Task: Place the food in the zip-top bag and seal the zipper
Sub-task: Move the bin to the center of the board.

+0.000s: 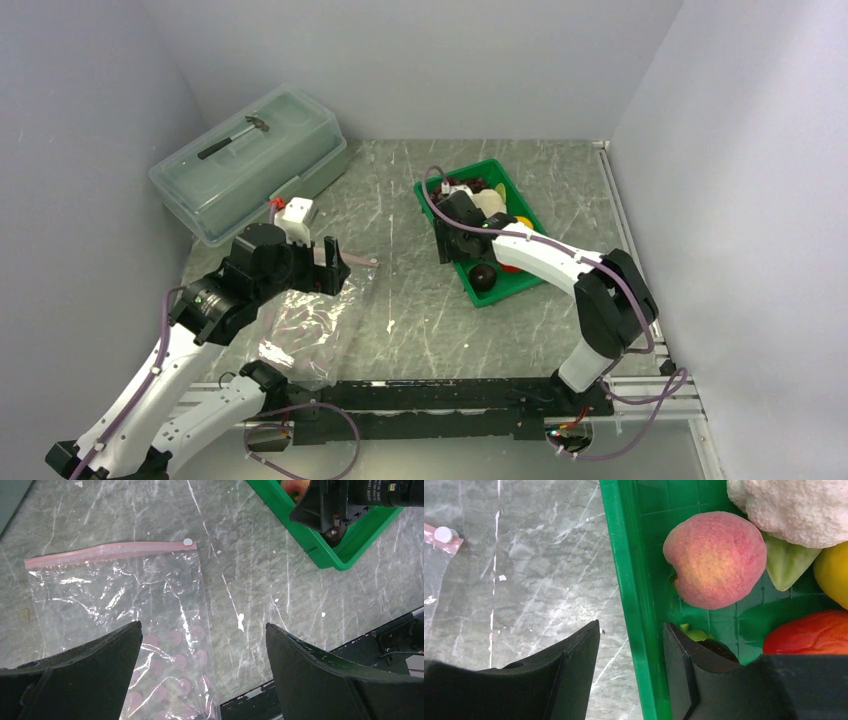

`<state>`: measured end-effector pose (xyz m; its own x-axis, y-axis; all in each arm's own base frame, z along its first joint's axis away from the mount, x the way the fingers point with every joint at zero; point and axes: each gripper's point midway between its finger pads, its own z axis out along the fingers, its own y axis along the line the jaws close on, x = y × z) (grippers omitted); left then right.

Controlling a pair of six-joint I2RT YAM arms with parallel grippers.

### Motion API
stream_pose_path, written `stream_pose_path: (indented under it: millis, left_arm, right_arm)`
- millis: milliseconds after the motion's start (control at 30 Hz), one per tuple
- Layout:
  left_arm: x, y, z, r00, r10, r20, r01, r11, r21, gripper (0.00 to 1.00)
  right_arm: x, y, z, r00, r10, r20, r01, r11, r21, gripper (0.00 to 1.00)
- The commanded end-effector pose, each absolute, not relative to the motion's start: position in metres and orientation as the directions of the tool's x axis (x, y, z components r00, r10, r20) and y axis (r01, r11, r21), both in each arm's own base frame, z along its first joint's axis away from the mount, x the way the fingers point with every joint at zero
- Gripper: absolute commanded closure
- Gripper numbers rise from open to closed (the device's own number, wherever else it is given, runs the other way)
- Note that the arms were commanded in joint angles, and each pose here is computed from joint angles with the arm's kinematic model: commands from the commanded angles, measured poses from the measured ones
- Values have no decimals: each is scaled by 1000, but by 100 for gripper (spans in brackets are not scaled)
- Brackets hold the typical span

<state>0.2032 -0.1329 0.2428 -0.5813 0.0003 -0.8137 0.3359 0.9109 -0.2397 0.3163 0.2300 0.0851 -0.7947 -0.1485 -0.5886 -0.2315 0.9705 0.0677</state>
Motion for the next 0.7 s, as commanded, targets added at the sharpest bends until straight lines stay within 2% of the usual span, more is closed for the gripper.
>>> stream_pose_path:
  millis: [0,367,433,567,600,667]
  left_arm:
    - [205,-132,246,-575,-5,-818,329,914,-237,1]
    - [205,-133,246,-575,-5,-818,331,913,-238,1]
    - [205,-133,246,-576,-4,-817,331,913,-238,1]
    - [204,-133,247,-573,-7,-819,333,912,-240,1]
    - [204,-133,247,-573,-4,-819,335,911,-239,1]
    - [204,-133,247,-573,-4,-820,337,910,-241,1]
  right_arm:
    - [325,239,89,-776,-129,-617,-223,972,78,47]
    - [320,238,62,-797,-146,-586,-201,979,29,61]
    - [320,235,61,-800,-139,-584,-183,983,16,70]
    - [321,230,60,-800,-114,-589,-147,989,8,96]
    - [321,229,61,-799,-107,-592,-139,990,8,100]
    - [321,228,64,-797,-91,-597,-124,992,15,100]
